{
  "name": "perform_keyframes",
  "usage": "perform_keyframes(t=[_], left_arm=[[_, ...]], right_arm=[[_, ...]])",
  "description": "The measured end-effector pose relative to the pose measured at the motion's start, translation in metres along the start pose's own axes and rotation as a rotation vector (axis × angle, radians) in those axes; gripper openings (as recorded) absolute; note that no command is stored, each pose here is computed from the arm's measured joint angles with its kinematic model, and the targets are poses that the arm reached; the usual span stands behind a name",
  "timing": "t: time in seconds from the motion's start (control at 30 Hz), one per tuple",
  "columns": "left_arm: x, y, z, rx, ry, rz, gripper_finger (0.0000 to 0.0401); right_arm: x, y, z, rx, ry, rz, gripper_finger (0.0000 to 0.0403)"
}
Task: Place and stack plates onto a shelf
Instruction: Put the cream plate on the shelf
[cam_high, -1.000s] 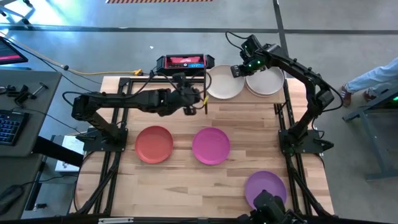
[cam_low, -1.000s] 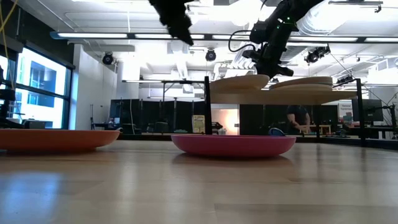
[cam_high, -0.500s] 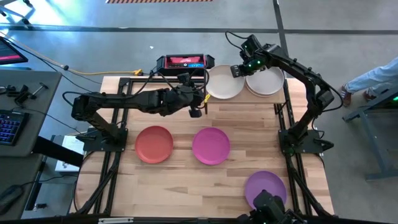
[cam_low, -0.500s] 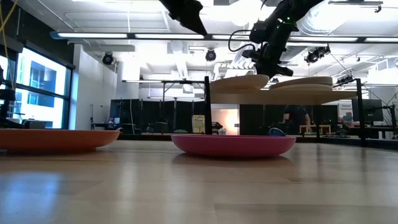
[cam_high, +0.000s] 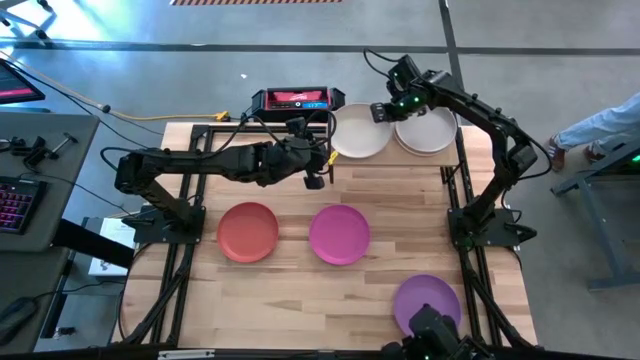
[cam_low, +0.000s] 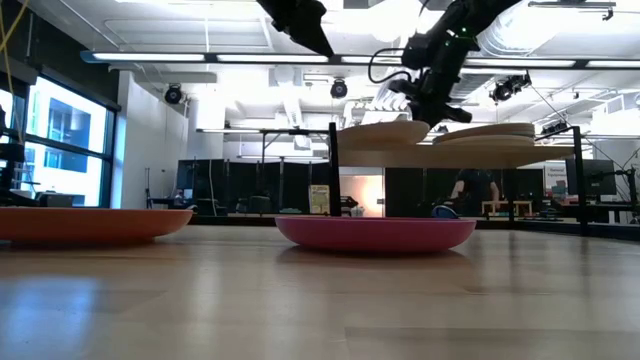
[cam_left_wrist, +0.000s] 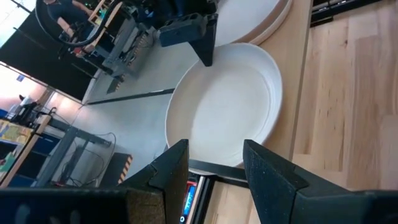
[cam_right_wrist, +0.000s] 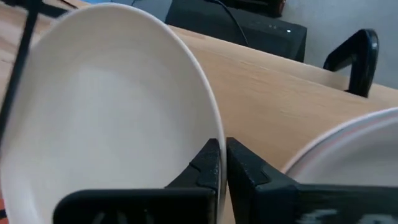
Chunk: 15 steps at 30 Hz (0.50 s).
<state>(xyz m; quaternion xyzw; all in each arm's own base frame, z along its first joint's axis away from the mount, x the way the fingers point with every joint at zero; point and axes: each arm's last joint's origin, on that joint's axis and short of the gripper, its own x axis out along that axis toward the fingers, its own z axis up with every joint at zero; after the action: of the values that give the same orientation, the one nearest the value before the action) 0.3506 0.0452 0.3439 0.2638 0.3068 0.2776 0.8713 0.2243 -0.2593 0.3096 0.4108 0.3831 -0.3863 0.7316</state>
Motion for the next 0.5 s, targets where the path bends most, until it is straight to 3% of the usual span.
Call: perform_keyframes(t=[0.5], left_arm=[[0.0001,-0.0001,0.0000,0.009,0.000,0.000,0.0143]], right_arm=[[-0.0002,-0.0015,-0.0014,-0.047,0.006,-0.036,0.0080]])
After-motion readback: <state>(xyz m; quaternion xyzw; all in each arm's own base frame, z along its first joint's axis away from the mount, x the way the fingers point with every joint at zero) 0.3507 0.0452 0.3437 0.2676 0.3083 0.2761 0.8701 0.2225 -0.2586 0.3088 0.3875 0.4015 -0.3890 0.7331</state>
